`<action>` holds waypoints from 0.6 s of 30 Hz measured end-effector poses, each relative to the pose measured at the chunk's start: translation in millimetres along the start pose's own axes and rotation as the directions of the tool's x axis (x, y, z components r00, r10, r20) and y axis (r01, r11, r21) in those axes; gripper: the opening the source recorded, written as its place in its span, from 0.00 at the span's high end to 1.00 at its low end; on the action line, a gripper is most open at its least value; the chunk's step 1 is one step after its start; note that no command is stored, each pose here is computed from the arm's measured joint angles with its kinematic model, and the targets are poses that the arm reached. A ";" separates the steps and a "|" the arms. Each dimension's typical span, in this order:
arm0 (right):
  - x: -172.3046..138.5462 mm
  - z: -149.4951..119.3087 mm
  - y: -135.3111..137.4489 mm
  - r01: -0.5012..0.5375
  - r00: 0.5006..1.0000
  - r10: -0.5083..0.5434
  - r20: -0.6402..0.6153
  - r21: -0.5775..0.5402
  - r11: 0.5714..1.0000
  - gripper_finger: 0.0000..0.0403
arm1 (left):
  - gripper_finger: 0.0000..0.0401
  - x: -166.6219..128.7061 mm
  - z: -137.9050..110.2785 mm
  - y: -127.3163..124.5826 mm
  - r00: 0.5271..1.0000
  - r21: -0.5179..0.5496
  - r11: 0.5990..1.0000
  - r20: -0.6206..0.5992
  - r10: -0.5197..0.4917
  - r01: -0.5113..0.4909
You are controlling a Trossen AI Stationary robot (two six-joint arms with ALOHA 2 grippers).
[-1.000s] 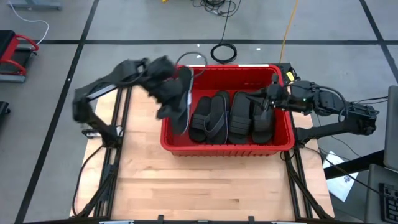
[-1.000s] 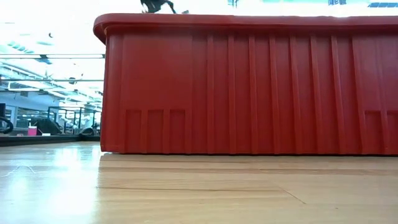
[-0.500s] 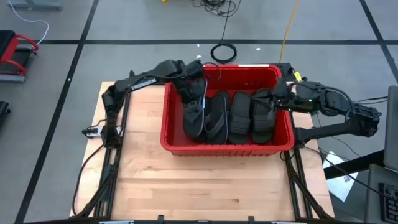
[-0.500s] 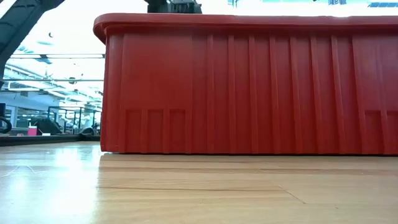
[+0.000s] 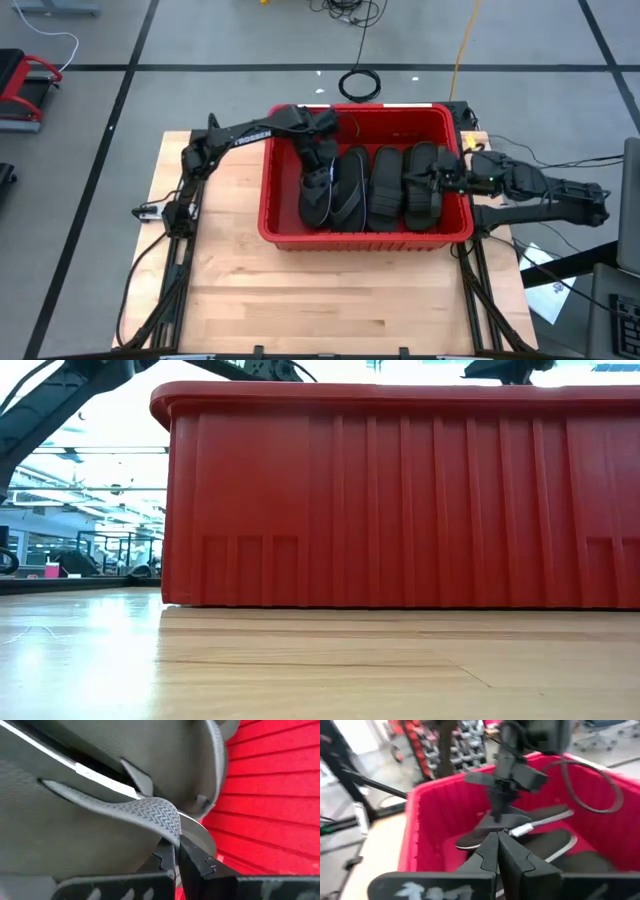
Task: Pick and place slides into bin
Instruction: Put the black slipper into the red container
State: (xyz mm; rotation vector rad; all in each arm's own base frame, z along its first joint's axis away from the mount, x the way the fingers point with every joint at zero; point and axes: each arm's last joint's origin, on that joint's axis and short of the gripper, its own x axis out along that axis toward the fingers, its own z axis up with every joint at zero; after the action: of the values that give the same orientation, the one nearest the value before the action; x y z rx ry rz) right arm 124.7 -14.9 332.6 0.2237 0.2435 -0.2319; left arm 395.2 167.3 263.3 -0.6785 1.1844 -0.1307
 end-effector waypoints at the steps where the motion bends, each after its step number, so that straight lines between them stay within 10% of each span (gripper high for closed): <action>1: 0.6 -3.9 -0.5 -0.017 1.000 0.017 0.018 0.011 1.000 1.00 | 1.00 1.7 0.6 1.2 1.000 -0.010 1.000 -0.002 0.000 0.000; 18: -14.3 -50.7 -11.5 -0.115 0.983 0.097 0.156 0.112 0.987 1.00 | 1.00 24.1 1.3 7.0 0.999 -0.041 0.998 0.012 -0.048 0.049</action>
State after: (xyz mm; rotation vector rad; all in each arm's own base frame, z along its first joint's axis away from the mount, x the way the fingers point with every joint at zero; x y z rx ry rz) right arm 97.6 -10.5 286.1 0.3365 0.0673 -0.1563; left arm 404.0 162.9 240.2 -0.7436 1.1634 -0.1437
